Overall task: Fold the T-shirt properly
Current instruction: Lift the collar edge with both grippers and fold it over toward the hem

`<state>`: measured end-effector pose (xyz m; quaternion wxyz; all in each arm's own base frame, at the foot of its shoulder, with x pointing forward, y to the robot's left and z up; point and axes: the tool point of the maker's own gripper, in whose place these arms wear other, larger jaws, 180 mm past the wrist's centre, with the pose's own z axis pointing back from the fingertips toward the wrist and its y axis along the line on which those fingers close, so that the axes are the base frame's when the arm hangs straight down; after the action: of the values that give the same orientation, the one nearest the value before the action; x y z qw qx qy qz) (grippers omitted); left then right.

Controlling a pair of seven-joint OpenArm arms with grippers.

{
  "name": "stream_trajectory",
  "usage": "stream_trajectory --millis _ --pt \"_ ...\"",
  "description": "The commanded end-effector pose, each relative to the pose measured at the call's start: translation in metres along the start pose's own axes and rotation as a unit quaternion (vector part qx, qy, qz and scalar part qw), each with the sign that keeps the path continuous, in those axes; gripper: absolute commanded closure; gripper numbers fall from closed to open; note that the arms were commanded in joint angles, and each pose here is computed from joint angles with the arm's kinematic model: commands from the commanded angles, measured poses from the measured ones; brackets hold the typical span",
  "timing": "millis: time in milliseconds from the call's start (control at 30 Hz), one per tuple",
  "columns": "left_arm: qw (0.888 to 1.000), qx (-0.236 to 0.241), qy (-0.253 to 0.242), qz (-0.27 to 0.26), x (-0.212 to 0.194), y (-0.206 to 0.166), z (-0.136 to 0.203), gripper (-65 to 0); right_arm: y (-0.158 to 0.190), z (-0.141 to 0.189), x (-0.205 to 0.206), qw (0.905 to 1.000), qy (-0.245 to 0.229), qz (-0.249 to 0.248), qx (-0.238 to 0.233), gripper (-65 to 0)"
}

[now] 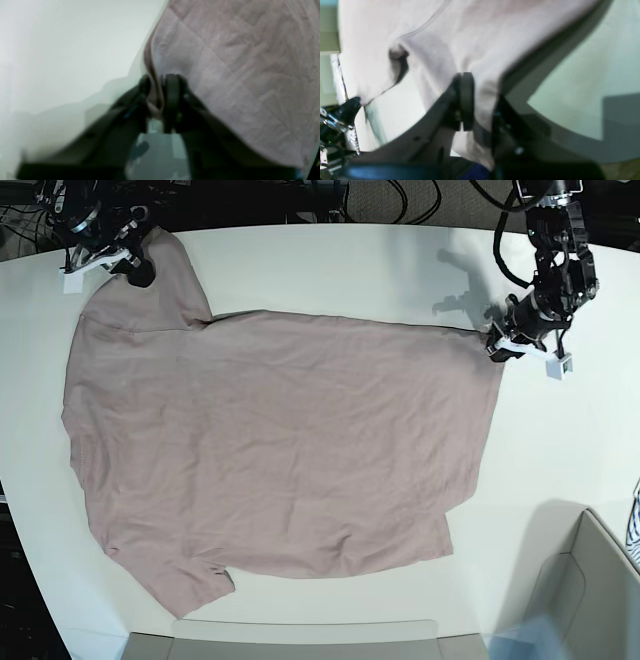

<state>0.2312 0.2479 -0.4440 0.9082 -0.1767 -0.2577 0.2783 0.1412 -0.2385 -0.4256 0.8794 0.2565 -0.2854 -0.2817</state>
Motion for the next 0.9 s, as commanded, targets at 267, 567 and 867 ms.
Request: stream_trajectory --millis 267,567,867 --pt "0.998 0.046 -0.015 0.027 0.005 0.038 0.021 0.0 -0.005 0.022 0.0 0.995 0.018 0.08 -0.057 0.0" --pt "0.994 0.101 -0.032 0.025 -0.011 0.081 0.074 0.0 0.006 0.047 -0.016 0.9912 0.033 0.112 -0.062 0.0" --pt "0.99 0.119 -0.076 0.018 -0.006 0.082 0.119 0.0 0.027 0.065 -0.005 0.9866 0.012 0.152 -0.058 0.0"
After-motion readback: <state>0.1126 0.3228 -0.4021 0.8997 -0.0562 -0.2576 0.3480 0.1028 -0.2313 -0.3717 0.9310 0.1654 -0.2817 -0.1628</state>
